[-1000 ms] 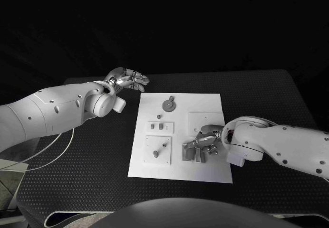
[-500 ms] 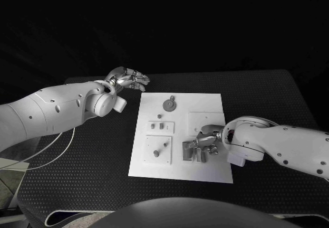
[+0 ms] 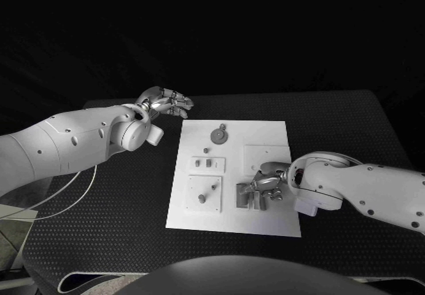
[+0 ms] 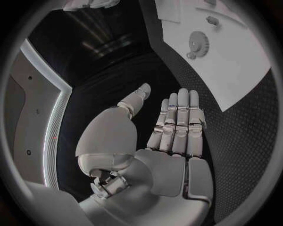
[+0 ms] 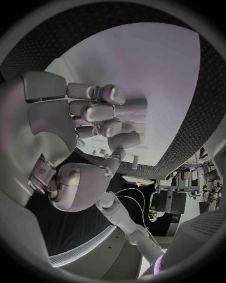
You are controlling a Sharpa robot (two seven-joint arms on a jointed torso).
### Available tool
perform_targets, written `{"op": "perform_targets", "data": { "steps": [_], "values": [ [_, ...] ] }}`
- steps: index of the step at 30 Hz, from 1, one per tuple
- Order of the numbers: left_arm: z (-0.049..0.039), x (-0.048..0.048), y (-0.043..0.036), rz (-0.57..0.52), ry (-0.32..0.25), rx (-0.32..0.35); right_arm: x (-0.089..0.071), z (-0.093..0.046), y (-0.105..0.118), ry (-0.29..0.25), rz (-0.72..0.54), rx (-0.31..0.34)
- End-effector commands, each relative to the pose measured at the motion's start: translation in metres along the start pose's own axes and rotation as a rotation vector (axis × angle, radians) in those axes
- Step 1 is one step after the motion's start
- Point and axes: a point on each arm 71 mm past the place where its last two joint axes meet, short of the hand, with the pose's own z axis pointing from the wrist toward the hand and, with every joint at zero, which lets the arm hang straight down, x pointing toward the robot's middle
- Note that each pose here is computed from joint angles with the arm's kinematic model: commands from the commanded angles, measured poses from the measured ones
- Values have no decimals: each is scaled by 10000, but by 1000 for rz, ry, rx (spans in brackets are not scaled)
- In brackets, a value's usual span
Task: Assemble the parts on the task board
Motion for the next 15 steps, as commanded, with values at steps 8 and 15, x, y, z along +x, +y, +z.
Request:
{"op": "perform_targets", "data": {
  "steps": [8,15],
  "values": [
    [-3,6,-13,-1,11,8,-54,-101,-50,-95,-51,-52],
    [-6,2,-11,-1,12,7,-172,-203,-45,-174,-80,-80]
  ]
}}
